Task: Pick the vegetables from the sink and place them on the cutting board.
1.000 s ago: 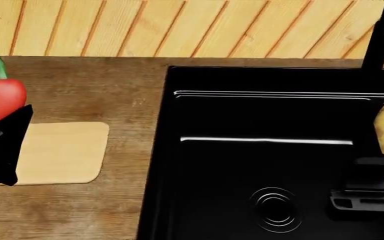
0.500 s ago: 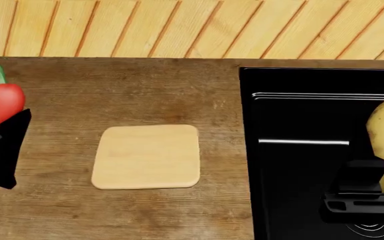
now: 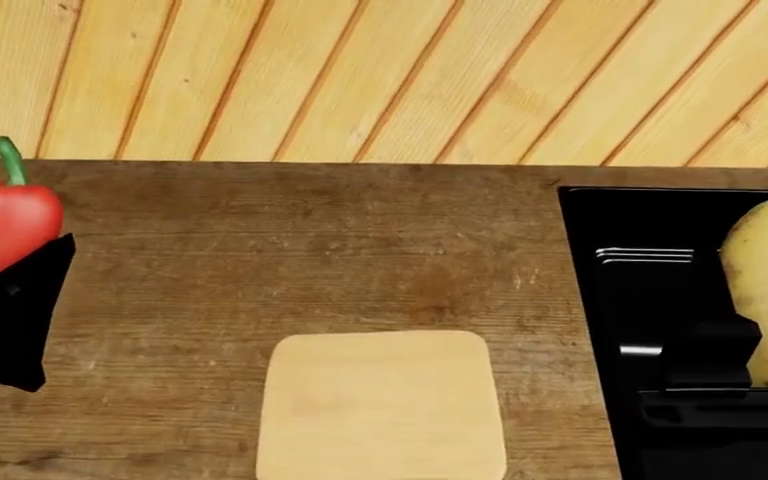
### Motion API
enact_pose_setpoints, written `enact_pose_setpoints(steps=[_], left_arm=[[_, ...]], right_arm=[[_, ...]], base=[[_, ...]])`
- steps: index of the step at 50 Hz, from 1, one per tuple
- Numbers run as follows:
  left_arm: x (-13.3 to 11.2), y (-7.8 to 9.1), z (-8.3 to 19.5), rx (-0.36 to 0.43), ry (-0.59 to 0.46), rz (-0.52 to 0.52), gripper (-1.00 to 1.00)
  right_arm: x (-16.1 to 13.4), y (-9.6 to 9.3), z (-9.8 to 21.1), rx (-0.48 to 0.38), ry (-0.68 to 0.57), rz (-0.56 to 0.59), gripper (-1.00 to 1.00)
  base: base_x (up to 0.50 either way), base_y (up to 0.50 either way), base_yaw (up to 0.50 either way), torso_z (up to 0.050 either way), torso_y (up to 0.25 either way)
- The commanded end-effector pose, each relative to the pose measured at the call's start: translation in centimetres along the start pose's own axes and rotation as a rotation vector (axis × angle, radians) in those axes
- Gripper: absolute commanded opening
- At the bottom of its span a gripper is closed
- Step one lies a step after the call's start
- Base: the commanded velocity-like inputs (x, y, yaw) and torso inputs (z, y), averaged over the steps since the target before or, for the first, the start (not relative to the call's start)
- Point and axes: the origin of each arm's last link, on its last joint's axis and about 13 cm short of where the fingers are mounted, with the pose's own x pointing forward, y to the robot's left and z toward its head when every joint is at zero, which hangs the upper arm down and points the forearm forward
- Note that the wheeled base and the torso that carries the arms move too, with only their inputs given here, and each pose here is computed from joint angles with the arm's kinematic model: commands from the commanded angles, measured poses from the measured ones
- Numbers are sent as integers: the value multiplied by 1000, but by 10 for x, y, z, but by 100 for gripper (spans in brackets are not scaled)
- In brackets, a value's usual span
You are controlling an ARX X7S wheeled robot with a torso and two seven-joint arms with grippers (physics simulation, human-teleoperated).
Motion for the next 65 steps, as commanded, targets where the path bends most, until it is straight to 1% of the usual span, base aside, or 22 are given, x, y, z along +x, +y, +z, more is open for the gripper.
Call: enact_pose_setpoints(steps=[1,5,12,13,16,19,21,26,28,29,31,32,35,39,41,42,44,45,47,52,55,65], left_arm=[[2,-1,1,-19,-12,-2,-100],[-1,1,1,-21,-10,2,-100],[2,-1,1,-12,12,4,-100],[2,-3,1,18,8,-2,-100],[1,0,4,-7,-12,13,-100],[1,-1,3,-10,-13,11,-100],[0,0,3,-16,-12,10,-100],[1,-1,1,-15,-7,5,-100],[2,-1,1,-14,-6,5,-100],[2,0,1,-14,-5,5,-100],[2,-1,1,-15,-6,5,-100],[2,-2,1,-15,-5,3,-100],[4,-2,0,-13,-2,5,-100],[3,-1,-1,-14,-3,4,-100],[4,-1,0,-12,-2,4,-100],[4,-1,0,-11,-4,6,-100],[3,-1,0,-9,-3,5,-100],[3,-1,-1,-9,-2,2,-100],[5,-2,-2,-11,-2,3,-100],[6,-2,-3,-13,0,-1,-100],[4,1,-4,-17,0,8,-100],[4,2,-4,-22,-3,11,-100]], right_arm=[[2,1,-1,4,12,32,-100],[4,2,-5,9,31,39,-100],[6,4,-1,3,31,45,-100],[6,4,-1,2,32,47,-100],[7,4,1,6,36,48,-100],[12,6,4,1,57,62,-100],[19,10,8,-31,94,105,-100],[34,18,15,-30,141,170,-100],[45,25,13,-52,182,219,-100],[48,27,13,-40,193,240,-100],[57,36,11,-45,227,291,-100],[59,38,11,-39,228,301,-100],[67,45,13,-57,246,340,-100],[74,52,10,-42,295,375,-100],[76,56,11,-5,327,409,-100],[76,57,12,-1,343,423,-100],[79,60,13,-22,361,425,-100],[80,61,13,-10,369,437,-100],[83,62,13,-13,380,440,-100],[88,69,4,-2,452,475,-100],[89,71,-1,7,476,474,-100],[88,71,-17,33,551,452,-100]], base=[[0,0,0,0,0],[0,0,0,0,3],[0,0,0,0,0],[0,0,0,0,0],[0,0,0,0,0],[0,0,0,0,0],[0,0,0,0,0],[0,0,0,0,0],[0,0,0,0,0],[0,0,0,0,0],[0,0,0,0,0],[0,0,0,0,0],[0,0,0,0,0],[0,0,0,0,0],[0,0,0,0,0],[0,0,0,0,0],[0,0,0,0,5],[0,0,0,0,0],[0,0,0,0,0],[0,0,0,3,0],[0,0,0,0,0],[0,0,0,0,0]])
